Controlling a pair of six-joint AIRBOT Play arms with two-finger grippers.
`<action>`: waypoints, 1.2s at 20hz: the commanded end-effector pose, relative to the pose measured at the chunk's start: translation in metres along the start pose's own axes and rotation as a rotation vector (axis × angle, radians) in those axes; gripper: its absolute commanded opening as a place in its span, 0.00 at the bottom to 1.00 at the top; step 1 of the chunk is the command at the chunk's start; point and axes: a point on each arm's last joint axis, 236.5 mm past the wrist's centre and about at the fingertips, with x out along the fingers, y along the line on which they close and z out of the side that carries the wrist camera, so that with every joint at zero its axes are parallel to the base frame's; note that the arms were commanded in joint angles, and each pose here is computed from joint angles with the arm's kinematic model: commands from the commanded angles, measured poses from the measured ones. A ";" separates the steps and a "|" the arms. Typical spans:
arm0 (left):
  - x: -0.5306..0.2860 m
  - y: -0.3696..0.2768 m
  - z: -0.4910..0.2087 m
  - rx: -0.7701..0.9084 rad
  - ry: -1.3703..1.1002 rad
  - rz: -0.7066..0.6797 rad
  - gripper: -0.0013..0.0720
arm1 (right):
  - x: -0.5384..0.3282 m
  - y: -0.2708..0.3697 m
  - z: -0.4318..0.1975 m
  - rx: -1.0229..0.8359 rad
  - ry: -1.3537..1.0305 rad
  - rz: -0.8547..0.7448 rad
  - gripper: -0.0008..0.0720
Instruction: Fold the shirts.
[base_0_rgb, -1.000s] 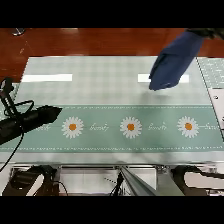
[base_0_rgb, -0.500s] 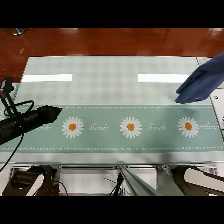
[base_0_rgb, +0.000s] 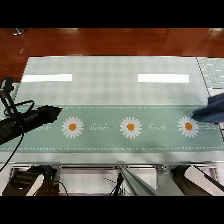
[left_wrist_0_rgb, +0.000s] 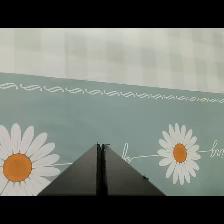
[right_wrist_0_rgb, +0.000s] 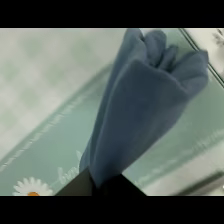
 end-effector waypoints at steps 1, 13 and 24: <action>0.000 0.000 0.000 0.002 -0.002 0.001 0.05 | 0.013 -0.069 -0.049 0.147 0.067 -0.121 0.04; -0.001 0.000 0.016 0.062 -0.068 0.000 0.05 | 0.033 -0.205 -0.159 0.495 0.128 -0.584 0.86; -0.066 -0.100 0.200 0.219 -0.347 -0.134 0.05 | 0.001 0.139 0.018 -0.361 -0.463 0.452 0.04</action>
